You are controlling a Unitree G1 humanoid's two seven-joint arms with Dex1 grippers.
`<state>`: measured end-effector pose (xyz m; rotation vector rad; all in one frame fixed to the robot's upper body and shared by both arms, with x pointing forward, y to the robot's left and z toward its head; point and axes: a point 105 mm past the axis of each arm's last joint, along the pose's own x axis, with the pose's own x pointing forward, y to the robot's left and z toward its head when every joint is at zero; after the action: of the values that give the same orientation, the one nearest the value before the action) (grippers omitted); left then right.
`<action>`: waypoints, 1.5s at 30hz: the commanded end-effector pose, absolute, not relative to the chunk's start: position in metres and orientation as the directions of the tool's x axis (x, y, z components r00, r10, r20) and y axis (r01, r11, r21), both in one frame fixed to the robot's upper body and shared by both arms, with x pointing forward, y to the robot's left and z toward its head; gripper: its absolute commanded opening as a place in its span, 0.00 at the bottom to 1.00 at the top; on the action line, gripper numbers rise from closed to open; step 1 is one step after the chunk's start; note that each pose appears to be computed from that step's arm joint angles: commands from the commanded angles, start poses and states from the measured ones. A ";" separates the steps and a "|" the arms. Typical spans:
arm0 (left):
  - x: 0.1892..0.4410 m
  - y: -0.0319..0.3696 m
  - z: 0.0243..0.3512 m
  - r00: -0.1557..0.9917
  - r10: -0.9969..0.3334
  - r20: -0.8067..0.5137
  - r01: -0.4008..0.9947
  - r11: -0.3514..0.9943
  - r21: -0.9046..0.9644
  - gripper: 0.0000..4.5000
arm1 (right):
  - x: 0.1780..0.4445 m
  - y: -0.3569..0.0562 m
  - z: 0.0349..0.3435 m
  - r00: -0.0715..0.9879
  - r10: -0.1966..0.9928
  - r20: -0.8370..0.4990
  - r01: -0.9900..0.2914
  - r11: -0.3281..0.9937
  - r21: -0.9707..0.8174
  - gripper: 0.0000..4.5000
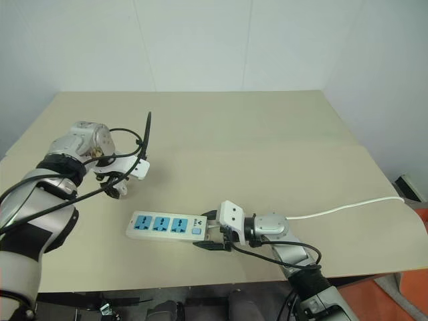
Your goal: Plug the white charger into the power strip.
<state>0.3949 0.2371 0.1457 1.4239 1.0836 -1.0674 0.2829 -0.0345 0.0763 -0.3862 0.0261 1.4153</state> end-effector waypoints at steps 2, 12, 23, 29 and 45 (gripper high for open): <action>0.400 0.233 0.156 0.242 0.066 -0.968 0.967 -0.095 0.236 0.50 | 0.280 -0.035 0.061 0.166 0.939 -0.302 -0.968 0.096 -0.231 0.76; 0.399 0.224 0.161 0.244 0.031 -0.969 0.962 -0.136 0.238 0.23 | 0.279 -0.036 0.060 0.165 0.936 -0.311 -0.967 0.092 -0.237 0.76; 0.396 0.157 0.234 0.298 -0.522 -0.799 0.934 -0.014 0.358 0.23 | 0.277 -0.037 0.059 0.152 0.938 -0.313 -0.971 0.083 -0.222 0.76; 0.358 0.130 0.267 0.154 -0.934 -0.323 0.956 0.057 0.289 0.23 | 0.280 -0.043 0.057 0.151 0.934 -0.324 -0.974 0.086 -0.208 0.76; 0.296 0.129 0.202 -0.047 -0.998 0.040 0.999 -0.046 0.018 0.23 | 0.289 -0.044 0.055 0.118 0.929 -0.350 -0.976 0.044 -0.212 0.76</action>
<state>0.3010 0.1285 0.1968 -0.0344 -0.0081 -1.5761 0.2908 -0.0388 0.0744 -0.4154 0.0426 1.4583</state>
